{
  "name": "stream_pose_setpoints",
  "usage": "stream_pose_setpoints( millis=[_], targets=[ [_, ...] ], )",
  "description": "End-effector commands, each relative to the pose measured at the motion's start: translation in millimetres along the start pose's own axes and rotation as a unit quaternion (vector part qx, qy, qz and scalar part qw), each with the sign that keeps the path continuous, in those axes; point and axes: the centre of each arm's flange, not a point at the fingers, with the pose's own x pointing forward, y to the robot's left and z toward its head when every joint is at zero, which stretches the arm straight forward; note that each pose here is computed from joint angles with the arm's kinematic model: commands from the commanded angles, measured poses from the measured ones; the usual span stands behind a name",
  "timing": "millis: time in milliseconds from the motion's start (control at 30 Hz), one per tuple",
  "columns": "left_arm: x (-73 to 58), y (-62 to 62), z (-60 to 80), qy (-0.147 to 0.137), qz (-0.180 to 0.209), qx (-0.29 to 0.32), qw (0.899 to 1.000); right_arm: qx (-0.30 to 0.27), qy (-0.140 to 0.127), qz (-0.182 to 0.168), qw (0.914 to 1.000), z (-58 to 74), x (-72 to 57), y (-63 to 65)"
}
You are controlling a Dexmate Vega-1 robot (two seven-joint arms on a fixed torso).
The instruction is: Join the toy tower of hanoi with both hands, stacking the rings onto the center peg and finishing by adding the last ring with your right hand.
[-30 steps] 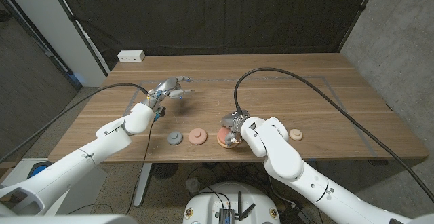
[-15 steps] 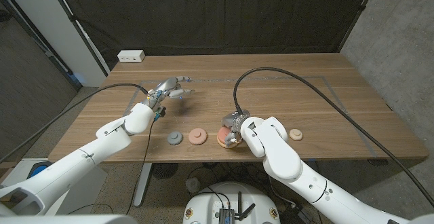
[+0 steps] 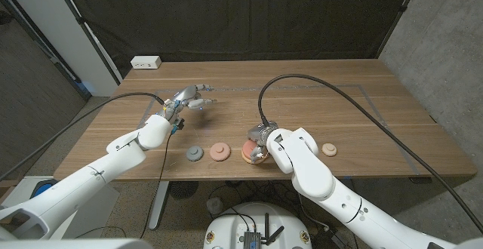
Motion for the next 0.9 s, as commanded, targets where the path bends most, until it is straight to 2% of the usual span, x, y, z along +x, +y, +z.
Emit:
stream_pose_setpoints(
  millis=[33, 667, 900],
  targets=[
    [2.2, 1.5, -2.2, 0.001, 0.002, -0.001, 1.000, -0.012, 0.007, 0.011, 0.9998, -1.1, 1.6, -2.7],
    [4.3, 3.7, -2.1, 0.002, 0.007, -0.003, 1.000, 0.003, 0.012, 0.006, 0.9999, -9.6, -10.5, -10.9],
    [3.1, 4.0, 1.8, 0.003, 0.010, -0.003, 1.000, 0.014, 0.018, -0.004, 0.9997, -16.6, -17.0, -8.7]
  ],
)
